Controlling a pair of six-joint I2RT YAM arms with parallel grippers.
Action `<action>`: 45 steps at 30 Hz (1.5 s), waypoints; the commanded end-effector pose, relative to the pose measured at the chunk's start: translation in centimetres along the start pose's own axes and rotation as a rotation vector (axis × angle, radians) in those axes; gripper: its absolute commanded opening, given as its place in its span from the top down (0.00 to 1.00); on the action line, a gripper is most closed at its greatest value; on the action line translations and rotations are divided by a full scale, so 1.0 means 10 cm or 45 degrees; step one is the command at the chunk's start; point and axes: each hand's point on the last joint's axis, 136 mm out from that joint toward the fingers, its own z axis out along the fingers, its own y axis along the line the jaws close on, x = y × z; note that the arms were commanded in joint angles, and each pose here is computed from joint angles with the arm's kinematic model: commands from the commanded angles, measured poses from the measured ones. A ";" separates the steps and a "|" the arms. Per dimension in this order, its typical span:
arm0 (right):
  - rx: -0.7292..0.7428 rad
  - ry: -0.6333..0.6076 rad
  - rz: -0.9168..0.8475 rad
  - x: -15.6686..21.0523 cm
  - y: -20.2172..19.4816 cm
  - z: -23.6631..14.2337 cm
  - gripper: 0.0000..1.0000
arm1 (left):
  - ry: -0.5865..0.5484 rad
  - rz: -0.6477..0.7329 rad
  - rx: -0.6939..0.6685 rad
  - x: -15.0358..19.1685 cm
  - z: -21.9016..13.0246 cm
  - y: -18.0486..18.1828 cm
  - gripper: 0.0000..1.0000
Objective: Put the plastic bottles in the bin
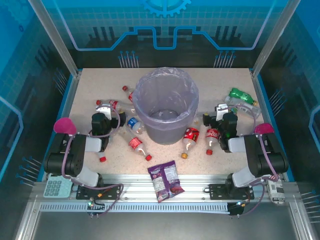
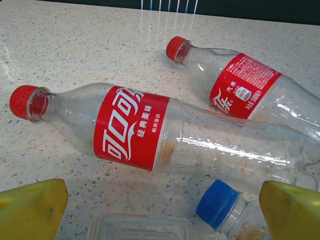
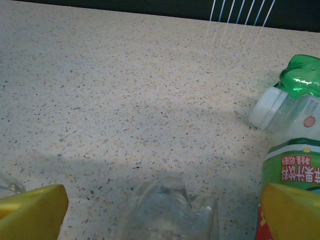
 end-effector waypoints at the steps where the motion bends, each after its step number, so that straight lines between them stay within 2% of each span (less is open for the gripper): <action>1: -0.006 -0.078 -0.010 -0.19 0.00 0.04 0.00 | -0.055 0.022 0.021 -0.14 0.03 -0.01 0.01; 35: -0.036 -0.072 0.010 -0.19 0.00 0.04 0.00 | -0.034 0.021 0.031 -0.16 0.05 -0.03 0.01; 38: -0.039 -0.073 0.010 -0.18 0.00 0.04 0.00 | 0.036 0.011 0.002 -0.33 0.04 -0.02 0.01; 41: -0.041 -0.055 0.006 -0.33 -0.01 0.03 0.00 | 0.065 0.017 -0.024 -0.47 0.01 -0.02 0.01; 45: -0.060 0.007 0.018 -0.67 -0.01 -0.11 0.00 | -0.034 -0.038 -0.013 -0.94 -0.19 -0.08 0.01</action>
